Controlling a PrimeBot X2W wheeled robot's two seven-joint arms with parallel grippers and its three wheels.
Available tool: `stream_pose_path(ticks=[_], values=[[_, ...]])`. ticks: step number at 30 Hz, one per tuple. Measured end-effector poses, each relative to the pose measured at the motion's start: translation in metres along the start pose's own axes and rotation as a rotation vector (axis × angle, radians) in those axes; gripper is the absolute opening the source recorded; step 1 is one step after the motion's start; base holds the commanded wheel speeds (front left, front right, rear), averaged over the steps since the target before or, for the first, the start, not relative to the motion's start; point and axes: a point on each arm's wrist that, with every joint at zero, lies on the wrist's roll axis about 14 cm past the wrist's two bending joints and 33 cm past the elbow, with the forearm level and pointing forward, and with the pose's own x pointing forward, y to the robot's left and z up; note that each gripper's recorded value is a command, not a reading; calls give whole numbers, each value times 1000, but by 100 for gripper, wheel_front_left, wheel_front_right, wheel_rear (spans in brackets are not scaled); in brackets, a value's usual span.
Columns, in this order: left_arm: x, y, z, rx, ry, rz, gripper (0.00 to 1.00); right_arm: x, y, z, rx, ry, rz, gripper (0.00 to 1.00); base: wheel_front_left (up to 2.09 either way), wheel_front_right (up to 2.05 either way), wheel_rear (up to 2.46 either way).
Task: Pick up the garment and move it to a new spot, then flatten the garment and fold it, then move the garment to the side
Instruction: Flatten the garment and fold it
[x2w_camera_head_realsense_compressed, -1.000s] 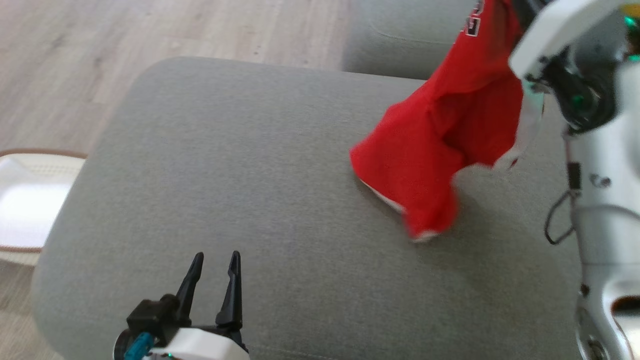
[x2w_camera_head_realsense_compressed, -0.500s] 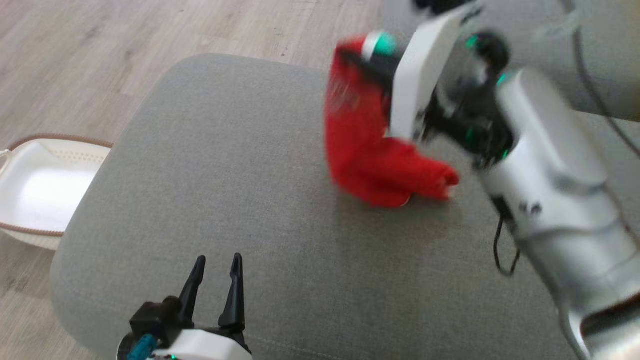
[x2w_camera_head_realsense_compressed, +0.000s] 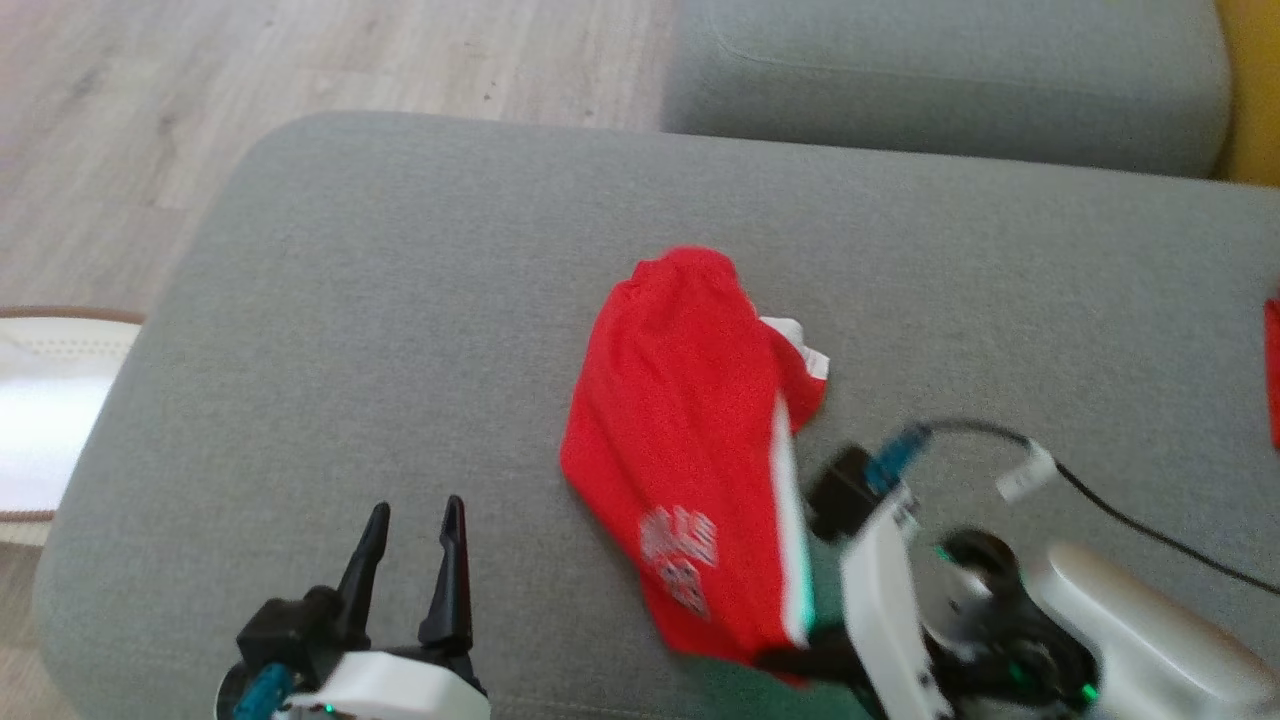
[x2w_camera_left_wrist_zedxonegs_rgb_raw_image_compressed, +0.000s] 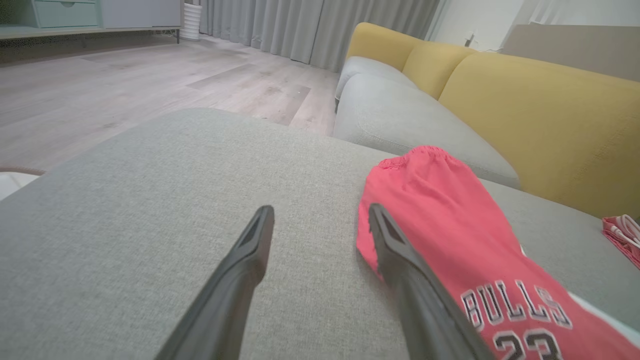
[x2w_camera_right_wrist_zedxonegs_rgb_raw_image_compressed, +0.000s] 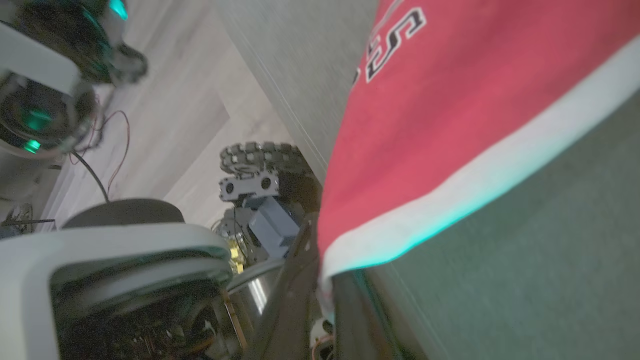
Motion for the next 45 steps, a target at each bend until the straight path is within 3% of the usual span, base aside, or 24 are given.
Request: stream_pose_path(ticks=[4, 8, 23, 24, 25, 26, 27, 32, 36, 45], values=[[7, -3, -2, 4, 11, -15, 100, -4, -22, -53, 97, 100, -49, 0, 0, 0, 0], [12, -7, -6, 7, 23, -30, 100, -18, -62, -78, 155, 127, -184, 0, 0, 0, 0], [22, -14, -10, 14, 40, -59, 100, -82, -181, -114, 290, 73, -612, 0, 0, 0, 0], [23, -14, -10, 15, 39, -60, 100, -84, -185, -111, 286, 60, -629, 11, 0, 0, 0], [23, -14, -9, 15, 37, -61, 100, -85, -187, -108, 288, 41, -641, 40, 0, 0, 0], [23, -14, -9, 15, 37, -62, 100, -85, -188, -105, 287, 22, -646, 87, 0, 0, 0], [23, -15, -9, 15, 37, -63, 100, -83, -188, -103, 282, 11, -648, 100, 0, 0, 0], [23, -18, -9, 22, 35, -77, 100, -85, -192, -95, 256, -43, -685, 100, 0, 0, 0], [23, -19, -9, 22, 34, -81, 100, -94, -196, -81, 160, -99, -741, 100, 0, 0, 0], [26, -21, -12, 30, 44, -92, 100, -105, -175, 20, -19, -409, -710, 100, 0, 0, 0]])
